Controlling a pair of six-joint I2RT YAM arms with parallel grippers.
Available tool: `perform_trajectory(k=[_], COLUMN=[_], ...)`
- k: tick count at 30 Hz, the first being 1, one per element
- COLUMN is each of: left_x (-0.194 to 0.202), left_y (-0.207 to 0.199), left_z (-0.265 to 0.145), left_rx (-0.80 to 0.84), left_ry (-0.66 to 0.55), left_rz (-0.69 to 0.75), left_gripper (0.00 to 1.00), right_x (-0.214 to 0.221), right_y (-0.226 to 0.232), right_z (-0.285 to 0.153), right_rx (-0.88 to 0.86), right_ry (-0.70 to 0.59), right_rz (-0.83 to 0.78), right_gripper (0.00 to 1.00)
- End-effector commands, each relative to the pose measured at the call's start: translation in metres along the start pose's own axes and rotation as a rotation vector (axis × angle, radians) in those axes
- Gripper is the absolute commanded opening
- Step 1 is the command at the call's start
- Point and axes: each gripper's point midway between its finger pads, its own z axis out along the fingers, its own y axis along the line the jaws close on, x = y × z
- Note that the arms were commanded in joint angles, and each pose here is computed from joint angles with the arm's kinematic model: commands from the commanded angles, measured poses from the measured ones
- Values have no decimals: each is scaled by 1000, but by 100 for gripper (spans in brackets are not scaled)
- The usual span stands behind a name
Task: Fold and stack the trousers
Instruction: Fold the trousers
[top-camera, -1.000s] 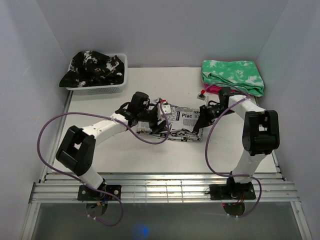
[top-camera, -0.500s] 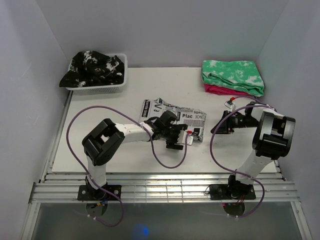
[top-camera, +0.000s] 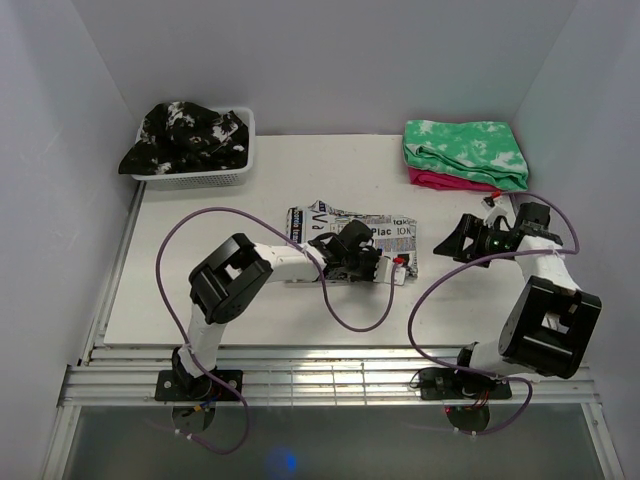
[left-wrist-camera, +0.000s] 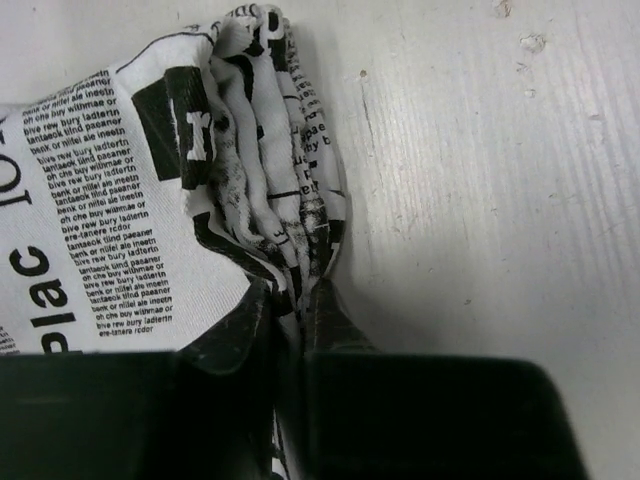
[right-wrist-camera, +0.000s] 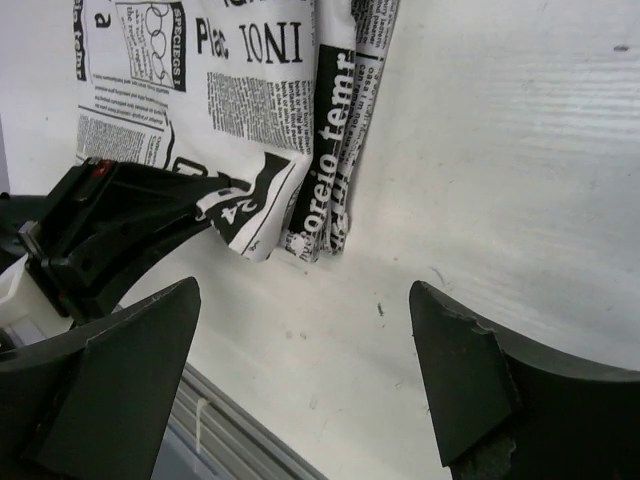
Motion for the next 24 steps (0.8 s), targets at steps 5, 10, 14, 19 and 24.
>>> perform_trajectory(k=[5, 10, 14, 19, 24], left_x=[25, -4, -15, -24, -33], left_y=[-29, -18, -7, 2, 11], left_z=[-14, -28, -36, -43, -51], left_rx=[41, 35, 9, 8, 12], left_ry=[67, -38, -97, -141, -184], left_rz=[-136, -207, -237, -262, -299], left_gripper=[0, 0, 0, 0, 0], right_x=[6, 18, 23, 26, 43], right_y=[-4, 4, 0, 3, 11], right_z=[21, 39, 51, 64, 84], right_rx=[-114, -228, -237, -296, -311], right_ry=[-22, -10, 24, -23, 43], right_rz=[214, 366, 389, 398, 478], right_gripper=[90, 90, 90, 90, 90])
